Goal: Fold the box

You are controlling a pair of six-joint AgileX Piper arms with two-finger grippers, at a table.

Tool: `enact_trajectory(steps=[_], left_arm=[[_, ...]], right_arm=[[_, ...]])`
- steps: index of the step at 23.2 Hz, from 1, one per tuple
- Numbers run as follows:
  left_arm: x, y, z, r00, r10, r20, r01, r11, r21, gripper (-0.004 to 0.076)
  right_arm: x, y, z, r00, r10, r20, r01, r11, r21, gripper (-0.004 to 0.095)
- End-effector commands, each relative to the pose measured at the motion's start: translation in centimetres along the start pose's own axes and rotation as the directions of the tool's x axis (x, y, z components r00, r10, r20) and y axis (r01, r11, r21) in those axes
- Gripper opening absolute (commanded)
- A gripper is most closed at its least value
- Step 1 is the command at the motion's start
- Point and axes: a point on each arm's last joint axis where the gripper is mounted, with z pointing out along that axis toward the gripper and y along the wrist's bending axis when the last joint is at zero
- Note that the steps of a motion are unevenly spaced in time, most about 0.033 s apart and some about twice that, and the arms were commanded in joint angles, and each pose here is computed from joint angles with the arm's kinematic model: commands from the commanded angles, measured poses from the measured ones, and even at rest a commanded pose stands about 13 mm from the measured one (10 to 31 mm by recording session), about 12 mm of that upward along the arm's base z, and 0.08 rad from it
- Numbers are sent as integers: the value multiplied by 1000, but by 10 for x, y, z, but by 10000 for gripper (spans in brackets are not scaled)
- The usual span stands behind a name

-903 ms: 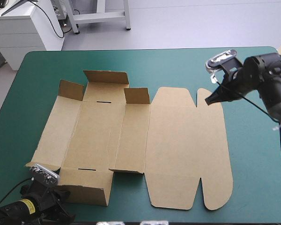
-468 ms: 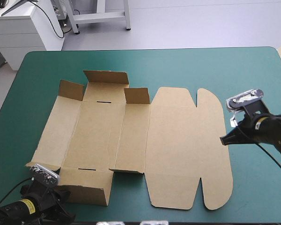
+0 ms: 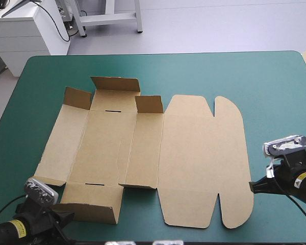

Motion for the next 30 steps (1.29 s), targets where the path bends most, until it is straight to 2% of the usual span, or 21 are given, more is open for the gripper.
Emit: enact_trajectory(steps=[1, 7, 11, 14, 16, 19, 22, 25, 30], left_arm=[[-18, -12, -37, 994, 15, 107, -21, 998, 57, -8], [-48, -18, -90, 930, 50, 364, -56, 998, 5, -8], [-68, -15, -92, 898, 46, 438, -40, 999, -23, -8], [-92, -10, -74, 913, 36, 406, -24, 999, -35, -8], [-109, -2, -53, 941, 43, 337, -19, 997, -72, -8], [-132, 16, -13, 982, 82, 169, -51, 982, -180, -8], [-145, 31, 11, 991, 126, 48, -107, 951, -289, -1], [-161, 40, 19, 991, 135, 14, -122, 932, -341, 20], [-176, 68, 3, 994, 50, 93, -7, 911, -413, 20]], right_arm=[[-3, -2, -5, 998, -1, 69, -1, 1000, 21, -20], [-4, -2, -3, 997, -1, 78, 0, 1000, 22, -19], [-5, -2, -4, 996, -2, 90, 0, 1000, 23, -20], [-5, -2, -4, 995, -1, 96, -2, 1000, 21, -20], [-5, -2, -4, 995, 0, 96, -2, 1000, 20, -20], [-5, -2, -4, 995, 0, 96, -2, 1000, 20, -20], [-5, -2, -4, 995, 0, 96, -2, 1000, 20, -20], [-5, -2, -4, 995, 0, 96, -2, 1000, 20, -19], [-5, -2, -3, 995, 0, 96, -2, 1000, 20, -20]])
